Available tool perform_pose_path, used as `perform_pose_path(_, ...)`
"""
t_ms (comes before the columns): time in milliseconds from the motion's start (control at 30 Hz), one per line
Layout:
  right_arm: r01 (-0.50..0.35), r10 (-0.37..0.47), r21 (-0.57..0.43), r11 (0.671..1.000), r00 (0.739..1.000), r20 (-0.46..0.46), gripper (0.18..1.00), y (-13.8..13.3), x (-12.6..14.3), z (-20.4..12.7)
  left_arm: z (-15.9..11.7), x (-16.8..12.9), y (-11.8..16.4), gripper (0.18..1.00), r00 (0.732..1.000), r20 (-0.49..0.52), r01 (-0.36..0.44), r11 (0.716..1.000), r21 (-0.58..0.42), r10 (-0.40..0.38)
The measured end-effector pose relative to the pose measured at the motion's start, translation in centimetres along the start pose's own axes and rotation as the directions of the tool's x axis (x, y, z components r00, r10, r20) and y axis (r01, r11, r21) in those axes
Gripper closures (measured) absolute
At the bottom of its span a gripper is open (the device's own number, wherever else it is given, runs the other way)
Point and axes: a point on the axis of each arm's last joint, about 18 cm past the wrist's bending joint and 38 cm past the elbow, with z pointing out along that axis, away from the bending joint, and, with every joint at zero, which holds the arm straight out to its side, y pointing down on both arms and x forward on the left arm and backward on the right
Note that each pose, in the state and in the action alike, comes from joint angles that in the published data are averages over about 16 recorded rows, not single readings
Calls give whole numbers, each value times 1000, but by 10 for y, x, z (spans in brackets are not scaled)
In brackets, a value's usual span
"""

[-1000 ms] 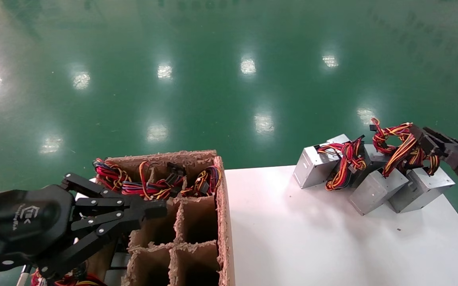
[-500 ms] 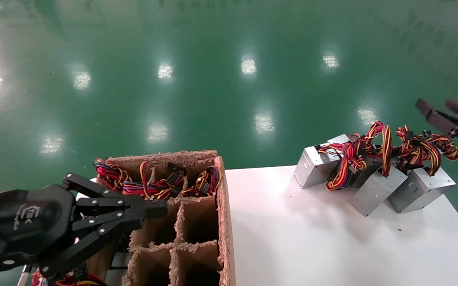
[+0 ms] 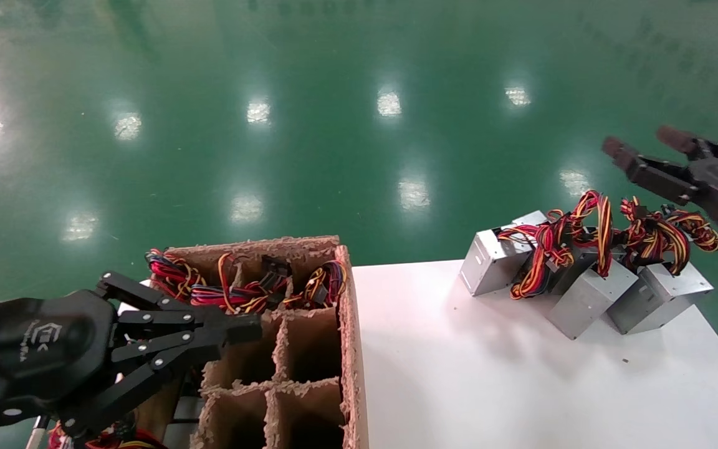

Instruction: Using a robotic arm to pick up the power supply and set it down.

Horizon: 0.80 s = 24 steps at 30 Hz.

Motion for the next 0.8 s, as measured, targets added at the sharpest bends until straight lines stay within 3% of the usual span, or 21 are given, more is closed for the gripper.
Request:
perform_pose_path(400, 15, -22, 32, 999, 969, 245, 188, -22, -57, 6, 0, 0, 0, 990, 1000, 0, 0, 1000, 0, 0)
perform_pose_path(800, 39, -52, 38, 999, 877, 477, 178, -38, -117, -2, 0, 0, 0, 931, 1000, 0, 0, 1000, 0, 0)
